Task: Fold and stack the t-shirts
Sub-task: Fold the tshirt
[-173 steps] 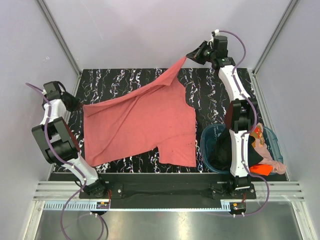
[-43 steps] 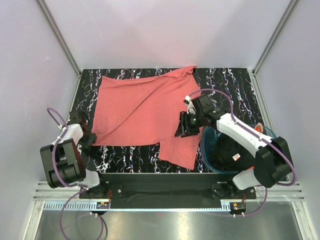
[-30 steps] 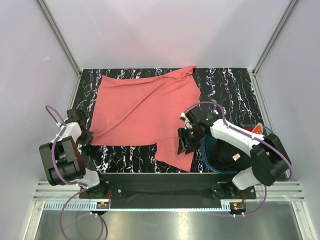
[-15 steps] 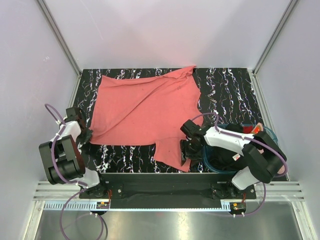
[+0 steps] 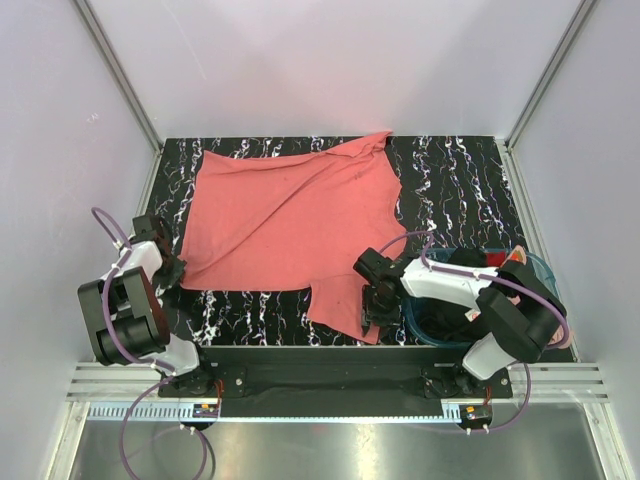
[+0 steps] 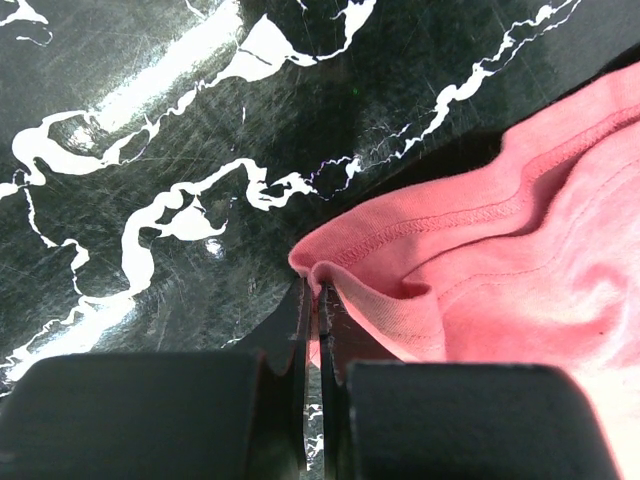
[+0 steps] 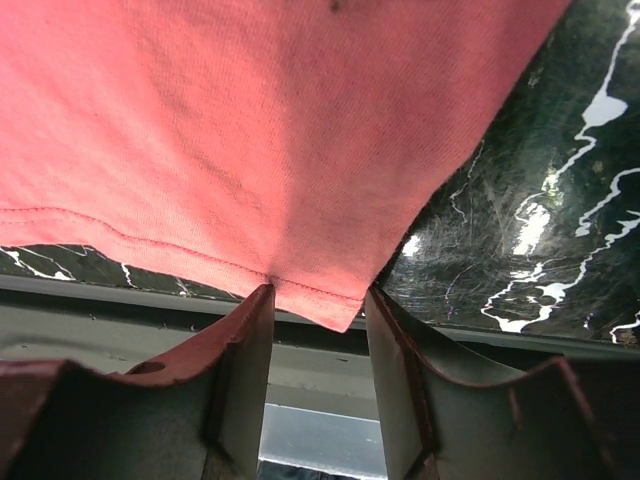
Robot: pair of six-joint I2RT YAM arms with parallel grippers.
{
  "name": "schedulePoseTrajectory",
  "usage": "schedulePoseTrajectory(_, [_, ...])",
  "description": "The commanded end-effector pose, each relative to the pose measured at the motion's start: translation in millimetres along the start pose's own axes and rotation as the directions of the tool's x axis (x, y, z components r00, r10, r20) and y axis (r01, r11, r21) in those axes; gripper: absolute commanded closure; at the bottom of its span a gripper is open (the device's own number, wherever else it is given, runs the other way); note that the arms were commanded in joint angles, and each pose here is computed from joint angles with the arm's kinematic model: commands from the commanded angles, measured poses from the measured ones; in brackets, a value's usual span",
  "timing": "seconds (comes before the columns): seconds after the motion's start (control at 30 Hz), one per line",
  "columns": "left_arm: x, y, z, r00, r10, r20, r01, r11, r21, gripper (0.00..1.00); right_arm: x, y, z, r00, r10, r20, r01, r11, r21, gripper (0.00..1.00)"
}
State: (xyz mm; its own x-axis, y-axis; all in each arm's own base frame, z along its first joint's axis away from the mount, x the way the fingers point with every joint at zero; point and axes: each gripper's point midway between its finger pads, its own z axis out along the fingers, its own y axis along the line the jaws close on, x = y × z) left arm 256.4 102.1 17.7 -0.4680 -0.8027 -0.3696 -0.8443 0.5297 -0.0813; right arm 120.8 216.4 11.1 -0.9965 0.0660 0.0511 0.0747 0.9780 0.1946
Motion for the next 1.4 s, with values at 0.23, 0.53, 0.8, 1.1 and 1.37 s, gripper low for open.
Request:
schedulePoseTrajectory(0.23, [-16, -10, -1, 0.999, 0.005, 0.04, -0.006, 0.999, 0.033, 1.0, 2, -24, 21, 0.999, 0.016, 0.046, -0.02, 0.995, 0.096, 0.84])
schedulePoseTrajectory(0.53, [-27, -14, -13, 0.998, 0.02, 0.068, -0.023, 0.999, 0.046, 1.0, -56, 6, -30, 0.968, -0.021, 0.25, 0.01, 0.999, 0.045, 1.0])
schedulePoseTrajectory(0.8, [-87, -72, -83, 0.976, 0.039, 0.214, -0.095, 0.961, 0.259, 1.0, -223, -1, -165, 0.843, 0.056, 0.536, -0.017, 0.997, -0.077, 1.0])
schedulePoseTrajectory(1.1, [-177, -138, -233, 0.932, -0.079, 0.353, -0.114, 0.862, 0.494, 1.0, -309, 22, -421, 0.469, 0.103, 0.877, 0.104, 0.98, -0.17, 1.0])
schedulePoseTrajectory(1.37, [-218, -154, -351, 0.833, -0.219, 0.508, -0.188, 0.752, 0.632, 1.0, -270, 13, -588, -0.028, 0.237, 0.971, 0.239, 0.945, -0.224, 1.0])
